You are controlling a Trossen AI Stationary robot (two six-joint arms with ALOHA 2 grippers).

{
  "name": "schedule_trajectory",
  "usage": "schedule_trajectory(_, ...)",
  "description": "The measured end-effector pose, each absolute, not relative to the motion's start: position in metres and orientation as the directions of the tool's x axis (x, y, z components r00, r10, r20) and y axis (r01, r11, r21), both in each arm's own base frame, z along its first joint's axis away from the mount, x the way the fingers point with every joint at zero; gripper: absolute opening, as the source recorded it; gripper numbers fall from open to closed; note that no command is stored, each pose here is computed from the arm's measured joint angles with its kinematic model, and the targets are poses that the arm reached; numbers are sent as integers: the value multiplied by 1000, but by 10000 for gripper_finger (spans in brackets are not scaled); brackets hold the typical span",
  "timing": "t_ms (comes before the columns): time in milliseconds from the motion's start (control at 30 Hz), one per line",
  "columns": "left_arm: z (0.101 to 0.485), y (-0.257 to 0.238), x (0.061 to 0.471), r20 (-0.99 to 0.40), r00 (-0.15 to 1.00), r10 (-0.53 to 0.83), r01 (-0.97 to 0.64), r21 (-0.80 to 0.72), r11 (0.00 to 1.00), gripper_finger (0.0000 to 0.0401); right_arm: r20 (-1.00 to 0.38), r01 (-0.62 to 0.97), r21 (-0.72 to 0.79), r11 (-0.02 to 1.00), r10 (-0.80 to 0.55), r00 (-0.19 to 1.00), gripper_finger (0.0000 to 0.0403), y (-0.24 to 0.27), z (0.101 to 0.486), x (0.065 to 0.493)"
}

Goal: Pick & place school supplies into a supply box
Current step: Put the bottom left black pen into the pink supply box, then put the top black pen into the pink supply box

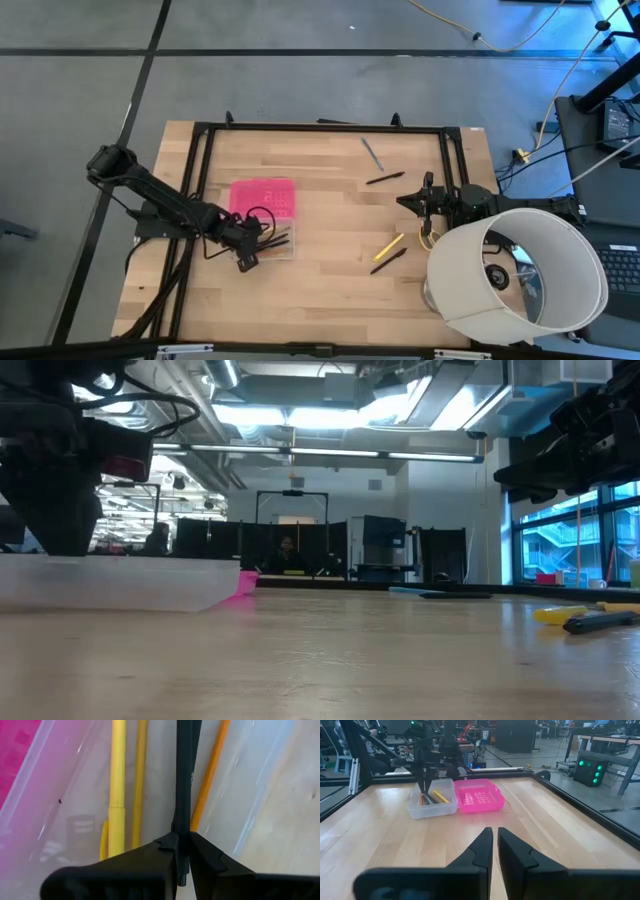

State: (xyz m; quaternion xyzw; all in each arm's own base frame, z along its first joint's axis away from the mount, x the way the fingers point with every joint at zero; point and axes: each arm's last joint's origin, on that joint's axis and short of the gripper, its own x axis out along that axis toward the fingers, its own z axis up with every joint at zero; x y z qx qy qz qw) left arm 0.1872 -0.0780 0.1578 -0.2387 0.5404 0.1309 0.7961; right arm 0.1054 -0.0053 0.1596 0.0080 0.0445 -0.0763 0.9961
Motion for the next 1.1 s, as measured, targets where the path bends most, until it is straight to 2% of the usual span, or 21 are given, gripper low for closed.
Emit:
schedule_trajectory(233,156,-72,185,-944,322,-66,-499,-229,836,50,-90,153,10,988,-152,984,34,-5,160,105)
schedule_trajectory(433,157,-67,187,-944,316,-91,-520,-253,816,82,-90,153,9,988,-151,984,34,-5,160,105)
schedule_trajectory(600,173,-63,201,-918,343,-200,-462,-350,815,95,-90,153,9,988,-152,984,34,-5,160,105)
schedule_trajectory(700,190,-60,213,-891,397,-220,-432,-393,812,97,-90,155,41,987,-151,985,34,-5,160,105)
schedule_trajectory(833,210,-53,229,-843,514,-157,-399,-397,826,96,-88,167,215,962,-151,985,34,-5,160,105)
schedule_trajectory(967,229,-45,246,-746,661,-83,-367,-418,831,93,-85,172,387,906,-151,985,34,-5,160,105)
schedule_trajectory(1100,246,-37,259,-629,775,-62,-327,-482,813,91,-65,172,460,871,-160,985,34,-6,162,106)
